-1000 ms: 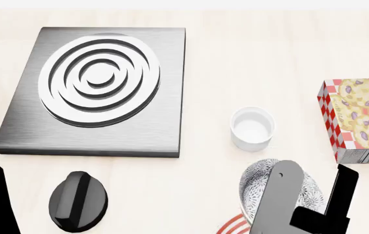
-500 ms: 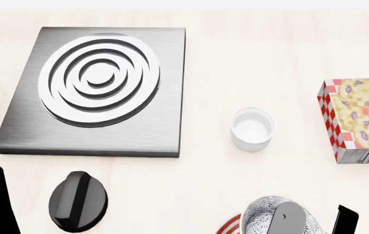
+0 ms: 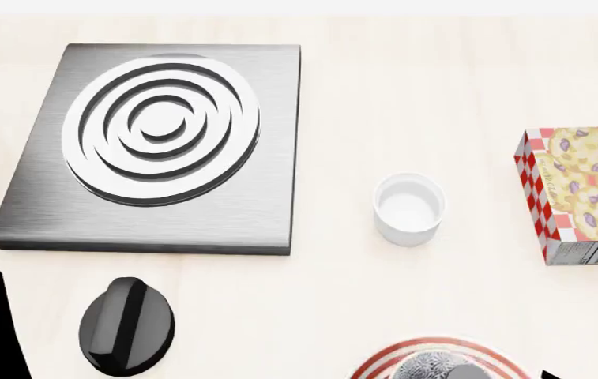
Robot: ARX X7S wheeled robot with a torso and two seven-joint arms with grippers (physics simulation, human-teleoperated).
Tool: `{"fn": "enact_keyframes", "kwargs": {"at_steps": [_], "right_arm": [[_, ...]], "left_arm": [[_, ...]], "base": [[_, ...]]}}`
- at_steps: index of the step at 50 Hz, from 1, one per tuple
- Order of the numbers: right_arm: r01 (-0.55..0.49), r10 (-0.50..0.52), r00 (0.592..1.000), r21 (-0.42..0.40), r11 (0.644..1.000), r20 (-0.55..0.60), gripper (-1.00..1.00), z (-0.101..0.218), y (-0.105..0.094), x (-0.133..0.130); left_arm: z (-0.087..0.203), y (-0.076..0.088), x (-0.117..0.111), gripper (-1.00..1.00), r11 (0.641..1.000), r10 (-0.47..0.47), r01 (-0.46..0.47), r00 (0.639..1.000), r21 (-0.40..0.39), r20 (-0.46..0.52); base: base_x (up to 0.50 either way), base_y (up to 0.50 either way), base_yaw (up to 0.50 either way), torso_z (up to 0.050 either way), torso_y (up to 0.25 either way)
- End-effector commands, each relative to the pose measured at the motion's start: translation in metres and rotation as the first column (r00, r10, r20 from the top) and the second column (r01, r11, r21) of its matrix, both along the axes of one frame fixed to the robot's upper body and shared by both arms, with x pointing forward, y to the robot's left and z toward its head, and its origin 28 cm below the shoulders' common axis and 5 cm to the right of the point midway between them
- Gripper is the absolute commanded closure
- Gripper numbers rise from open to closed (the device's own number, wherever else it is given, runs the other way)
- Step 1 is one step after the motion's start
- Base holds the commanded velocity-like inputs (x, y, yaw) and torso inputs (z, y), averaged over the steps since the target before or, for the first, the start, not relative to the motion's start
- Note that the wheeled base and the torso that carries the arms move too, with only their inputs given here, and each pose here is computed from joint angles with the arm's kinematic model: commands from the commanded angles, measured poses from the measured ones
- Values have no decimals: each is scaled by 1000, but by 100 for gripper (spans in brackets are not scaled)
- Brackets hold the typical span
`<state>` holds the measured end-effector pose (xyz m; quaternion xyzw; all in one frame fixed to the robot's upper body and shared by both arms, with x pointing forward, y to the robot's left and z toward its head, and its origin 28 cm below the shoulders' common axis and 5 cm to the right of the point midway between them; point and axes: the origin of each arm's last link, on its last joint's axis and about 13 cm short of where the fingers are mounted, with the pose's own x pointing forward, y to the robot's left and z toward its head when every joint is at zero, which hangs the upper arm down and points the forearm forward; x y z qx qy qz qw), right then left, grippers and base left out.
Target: Pick the akita bowl on the ramekin and place it on the plate.
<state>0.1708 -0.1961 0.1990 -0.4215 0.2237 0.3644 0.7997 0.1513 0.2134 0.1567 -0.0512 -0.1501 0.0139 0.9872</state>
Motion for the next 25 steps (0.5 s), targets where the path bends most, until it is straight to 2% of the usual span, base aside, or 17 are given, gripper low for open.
{"fn": "enact_keyframes", "kwargs": {"at_steps": [1, 25], "right_arm": [[6, -6, 1000, 13, 1000, 23, 100, -8, -1, 2], [36, -36, 999, 19, 999, 3, 100, -23, -5, 0]], "left_arm": [[0, 0, 0, -100, 1000, 1, -1, 1000, -3, -1], [1, 0, -1, -100, 1000, 2, -2, 1000, -7, 2]], "base": [[0, 0, 0, 0, 0], [0, 0, 0, 0, 0]]}}
